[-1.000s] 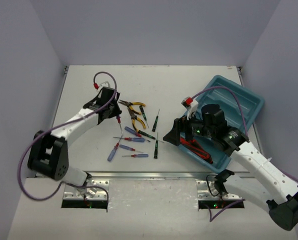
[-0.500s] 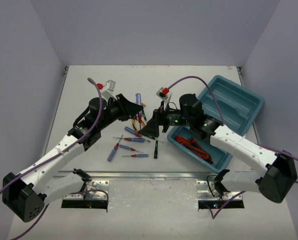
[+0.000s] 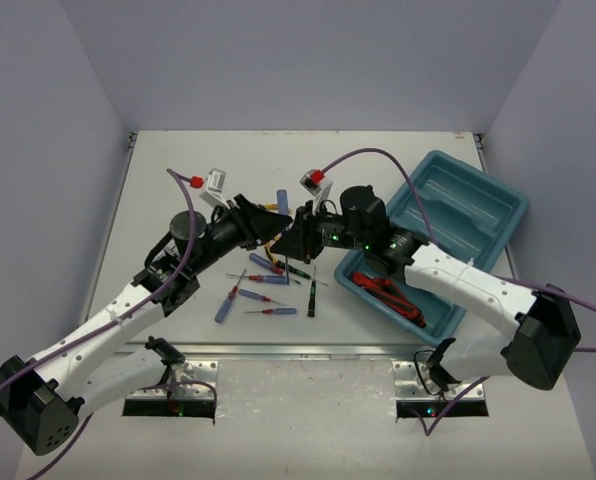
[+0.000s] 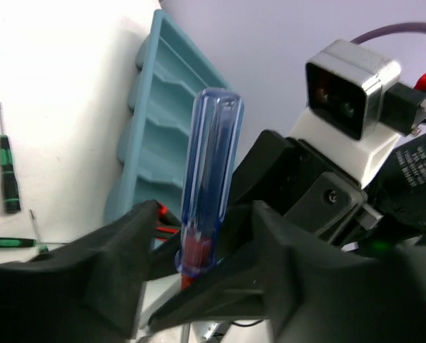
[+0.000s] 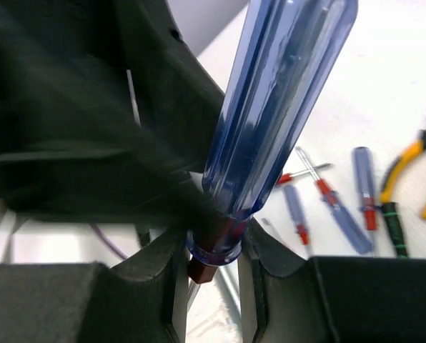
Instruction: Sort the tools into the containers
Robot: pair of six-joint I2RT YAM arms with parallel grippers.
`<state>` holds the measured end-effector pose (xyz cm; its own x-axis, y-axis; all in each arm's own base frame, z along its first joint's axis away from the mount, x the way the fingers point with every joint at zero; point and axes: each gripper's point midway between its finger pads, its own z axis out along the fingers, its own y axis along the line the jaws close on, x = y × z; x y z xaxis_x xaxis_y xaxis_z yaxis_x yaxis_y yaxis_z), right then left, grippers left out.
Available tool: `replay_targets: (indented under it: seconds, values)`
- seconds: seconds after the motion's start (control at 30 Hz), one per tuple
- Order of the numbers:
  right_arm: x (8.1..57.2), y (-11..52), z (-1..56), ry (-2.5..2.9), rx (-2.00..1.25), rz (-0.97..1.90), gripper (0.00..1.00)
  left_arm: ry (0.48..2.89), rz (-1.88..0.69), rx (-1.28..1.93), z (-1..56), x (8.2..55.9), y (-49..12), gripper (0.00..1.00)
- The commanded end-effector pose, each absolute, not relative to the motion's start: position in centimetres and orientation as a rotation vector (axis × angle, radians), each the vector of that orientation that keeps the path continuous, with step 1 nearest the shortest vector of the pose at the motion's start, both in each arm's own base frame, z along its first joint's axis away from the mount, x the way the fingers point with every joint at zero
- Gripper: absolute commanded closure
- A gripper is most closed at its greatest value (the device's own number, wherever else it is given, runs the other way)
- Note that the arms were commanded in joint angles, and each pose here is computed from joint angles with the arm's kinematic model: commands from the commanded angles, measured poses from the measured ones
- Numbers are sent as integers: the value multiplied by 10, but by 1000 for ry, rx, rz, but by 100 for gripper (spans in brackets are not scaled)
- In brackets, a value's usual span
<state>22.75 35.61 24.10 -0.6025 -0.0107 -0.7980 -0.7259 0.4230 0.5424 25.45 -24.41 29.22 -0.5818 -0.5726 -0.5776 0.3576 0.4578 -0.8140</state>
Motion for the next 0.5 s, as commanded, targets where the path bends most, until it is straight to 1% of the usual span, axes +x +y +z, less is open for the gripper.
replay_targets:
  seconds: [0.0,0.03,0.13,0.17,0.27,0.3,0.33,0.4,0.47]
  values:
    - [263,321,259,1888,-653,854,100,1747,-1144,-217,327,263,-227,6]
    - [268,308,254,1907,-698,752,100,1789,-1048,-263,322,269,-216,0]
    - [273,243,233,1933,-908,375,100,1884,-702,-395,309,279,-167,0]
    - [273,224,215,1934,-1000,256,100,1906,-636,-403,303,277,-158,0]
    - [273,149,174,1916,-1178,-121,100,1923,-554,-372,305,269,-143,0]
    - [277,139,172,1930,-1161,-149,100,1916,-546,-370,307,269,-141,0]
    - [280,111,161,1952,-1161,-229,100,1930,-518,-365,303,267,-137,0]
    - [286,80,150,2018,-1118,-330,100,1956,-501,-343,296,264,-137,0]
    - [291,66,148,2044,-1114,-388,100,1993,-497,-315,286,262,-139,0]
